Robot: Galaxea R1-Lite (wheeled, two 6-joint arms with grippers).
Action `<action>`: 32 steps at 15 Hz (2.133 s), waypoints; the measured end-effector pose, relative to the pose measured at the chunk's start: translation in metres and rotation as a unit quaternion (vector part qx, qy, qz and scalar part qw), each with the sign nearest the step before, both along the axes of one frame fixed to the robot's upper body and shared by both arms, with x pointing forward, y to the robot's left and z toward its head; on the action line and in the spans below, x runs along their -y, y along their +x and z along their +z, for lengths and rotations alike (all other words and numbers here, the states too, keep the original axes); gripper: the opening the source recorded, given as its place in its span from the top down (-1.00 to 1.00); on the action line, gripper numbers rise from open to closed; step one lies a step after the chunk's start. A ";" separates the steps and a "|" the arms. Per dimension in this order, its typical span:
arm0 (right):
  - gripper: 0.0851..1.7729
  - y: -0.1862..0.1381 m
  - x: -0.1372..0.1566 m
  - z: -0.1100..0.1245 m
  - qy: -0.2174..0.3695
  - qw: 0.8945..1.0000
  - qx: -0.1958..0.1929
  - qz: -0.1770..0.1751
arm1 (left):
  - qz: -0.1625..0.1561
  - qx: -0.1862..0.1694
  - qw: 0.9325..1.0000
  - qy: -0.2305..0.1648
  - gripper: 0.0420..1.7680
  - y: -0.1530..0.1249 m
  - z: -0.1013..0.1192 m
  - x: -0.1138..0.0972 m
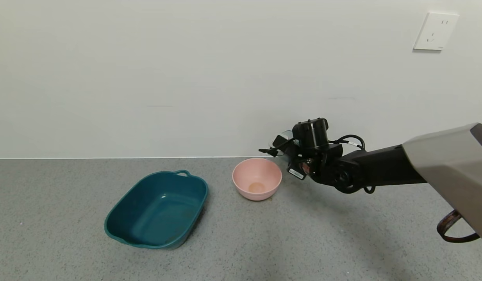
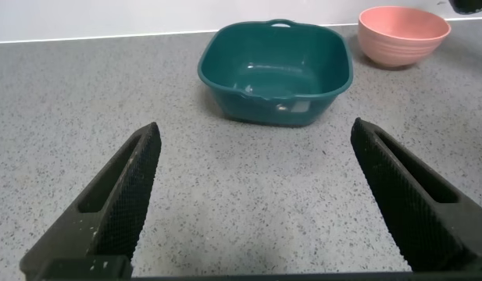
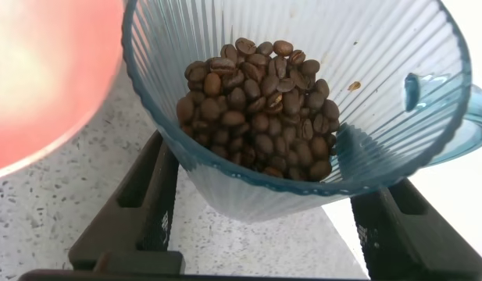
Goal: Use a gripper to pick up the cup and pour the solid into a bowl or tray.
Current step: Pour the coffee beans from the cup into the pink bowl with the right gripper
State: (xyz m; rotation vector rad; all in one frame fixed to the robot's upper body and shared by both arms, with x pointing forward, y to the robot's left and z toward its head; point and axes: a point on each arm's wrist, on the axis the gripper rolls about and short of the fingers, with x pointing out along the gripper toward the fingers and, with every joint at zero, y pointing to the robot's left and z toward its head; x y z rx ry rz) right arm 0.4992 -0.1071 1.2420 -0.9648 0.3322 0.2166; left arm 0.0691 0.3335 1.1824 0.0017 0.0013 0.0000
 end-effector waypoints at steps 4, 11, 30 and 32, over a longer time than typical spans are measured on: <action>-0.46 0.000 -0.003 0.000 -0.048 0.999 0.005 0.019 | 0.000 0.000 1.000 0.000 -0.98 0.000 0.000 0.000; -0.46 -0.001 -0.013 0.002 -0.143 0.988 0.025 0.053 | 0.000 0.000 1.000 0.000 -0.98 0.000 0.000 0.000; -0.46 -0.005 -0.033 -0.002 -0.314 0.934 0.115 0.121 | 0.000 0.000 1.000 0.000 -0.98 0.000 0.000 0.000; -0.46 -0.006 -0.035 -0.001 -0.330 0.927 0.130 0.124 | 0.000 0.000 1.000 0.000 -0.98 0.000 0.000 0.000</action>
